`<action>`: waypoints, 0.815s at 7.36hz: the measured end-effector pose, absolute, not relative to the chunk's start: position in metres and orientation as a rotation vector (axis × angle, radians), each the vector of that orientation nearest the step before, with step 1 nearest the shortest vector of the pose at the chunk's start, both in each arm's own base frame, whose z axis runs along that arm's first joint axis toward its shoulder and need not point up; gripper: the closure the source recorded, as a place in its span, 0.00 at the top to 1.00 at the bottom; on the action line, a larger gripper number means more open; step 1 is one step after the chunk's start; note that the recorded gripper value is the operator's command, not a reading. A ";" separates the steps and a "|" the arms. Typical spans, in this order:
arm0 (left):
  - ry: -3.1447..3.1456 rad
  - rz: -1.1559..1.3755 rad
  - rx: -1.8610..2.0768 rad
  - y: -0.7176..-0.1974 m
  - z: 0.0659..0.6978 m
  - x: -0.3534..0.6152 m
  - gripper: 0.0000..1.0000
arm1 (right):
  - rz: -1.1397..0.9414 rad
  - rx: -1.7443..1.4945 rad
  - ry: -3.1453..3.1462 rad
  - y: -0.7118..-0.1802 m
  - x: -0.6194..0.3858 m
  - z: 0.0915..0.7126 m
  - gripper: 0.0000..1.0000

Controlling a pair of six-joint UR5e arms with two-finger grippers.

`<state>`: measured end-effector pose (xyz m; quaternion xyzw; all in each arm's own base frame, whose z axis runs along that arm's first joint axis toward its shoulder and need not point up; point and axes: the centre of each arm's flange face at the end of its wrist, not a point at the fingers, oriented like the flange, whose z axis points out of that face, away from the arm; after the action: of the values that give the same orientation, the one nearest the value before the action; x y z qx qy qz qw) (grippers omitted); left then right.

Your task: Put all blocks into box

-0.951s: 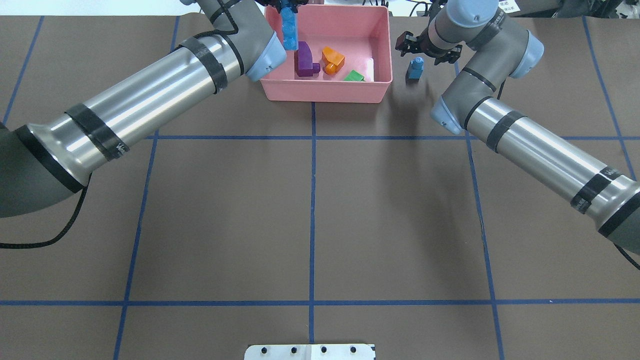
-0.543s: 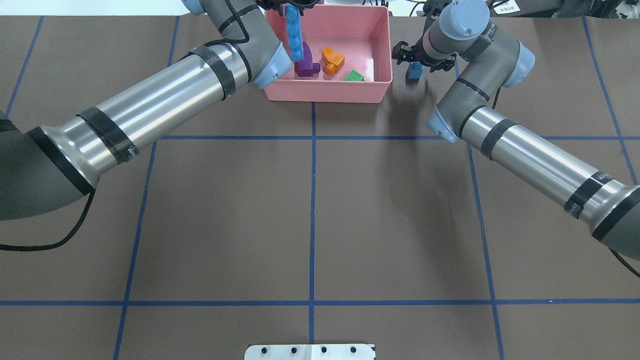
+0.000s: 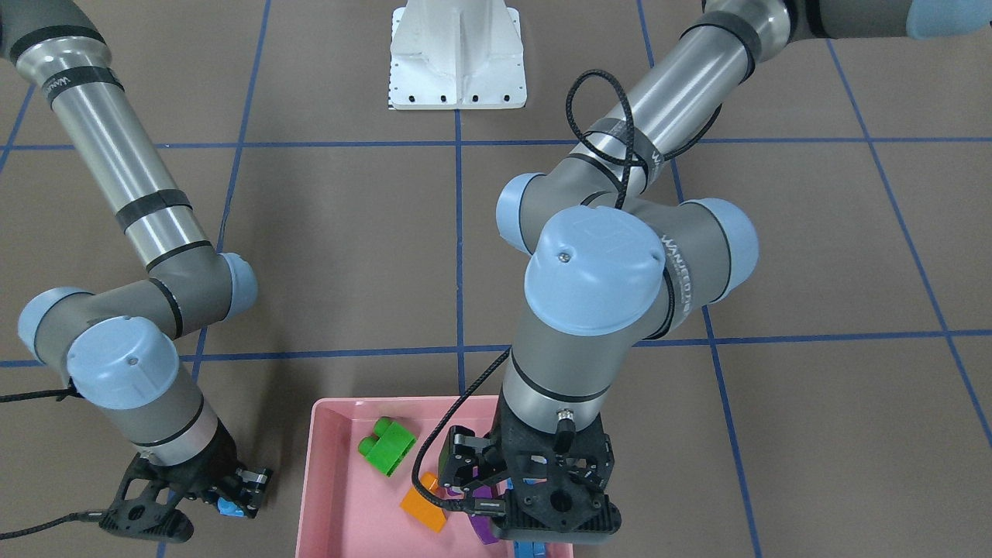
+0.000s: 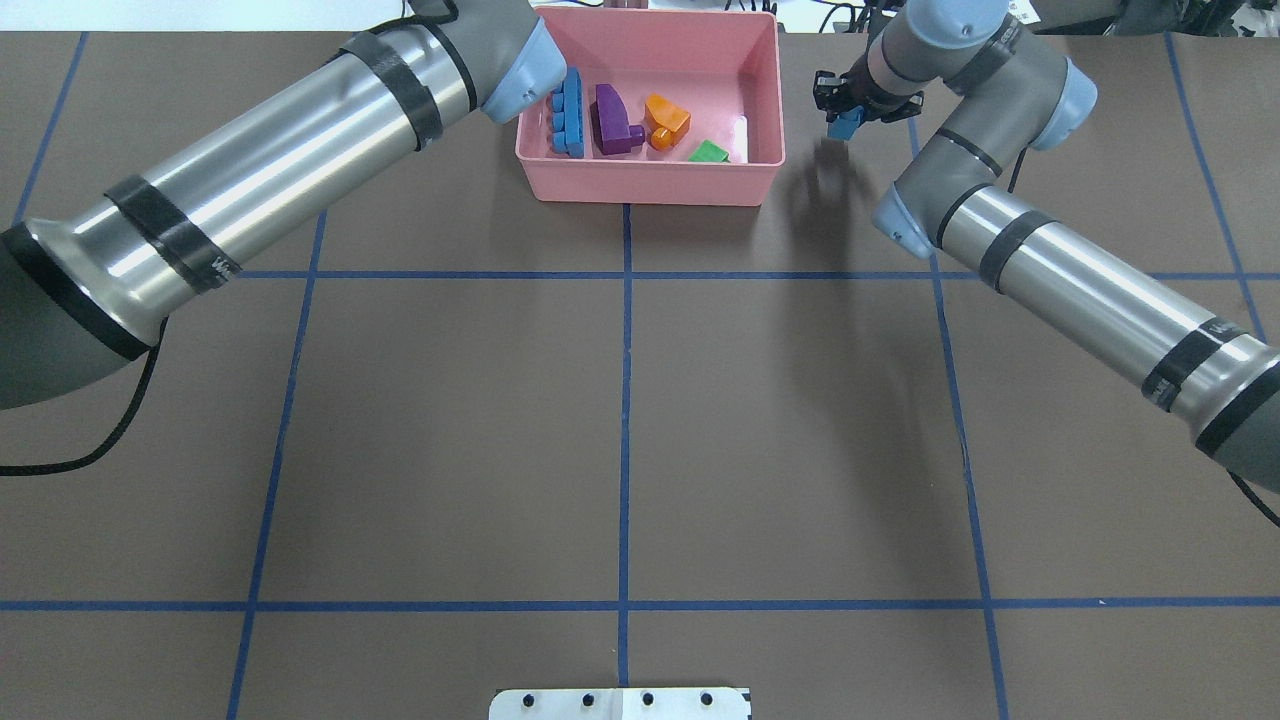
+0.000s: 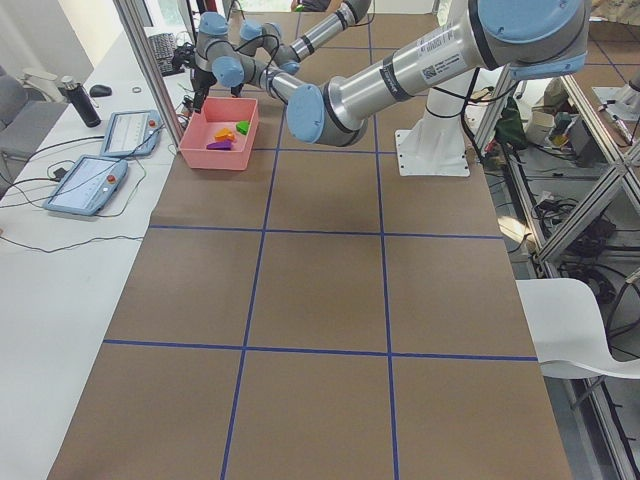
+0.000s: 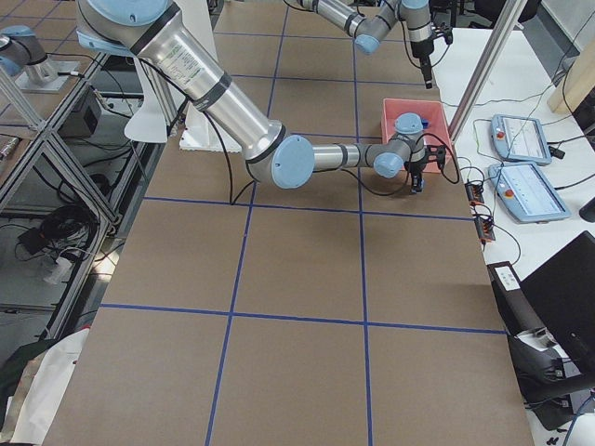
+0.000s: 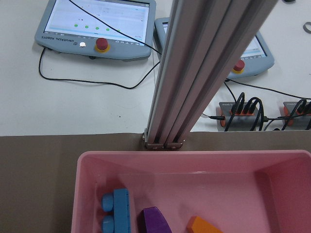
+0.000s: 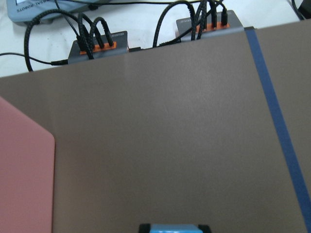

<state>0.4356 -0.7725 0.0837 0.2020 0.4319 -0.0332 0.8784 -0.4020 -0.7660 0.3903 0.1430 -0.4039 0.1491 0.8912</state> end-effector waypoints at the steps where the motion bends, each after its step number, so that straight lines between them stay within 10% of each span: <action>1: 0.871 -0.016 0.401 -0.764 0.104 0.407 1.00 | 0.311 0.291 -0.847 -0.783 -0.383 0.357 0.00; 5: 0.701 0.255 0.352 -0.723 0.308 0.198 1.00 | 0.400 0.258 -0.846 -0.785 -0.434 0.211 0.00; 6: 0.718 0.264 0.310 -0.713 0.361 0.143 1.00 | 0.401 0.263 -0.844 -0.769 -0.466 0.199 0.99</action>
<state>0.1429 -0.7126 0.3614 0.1508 0.3487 0.1282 0.9161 -0.4663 -0.7687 0.1994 0.1265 -0.4058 0.1929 0.8844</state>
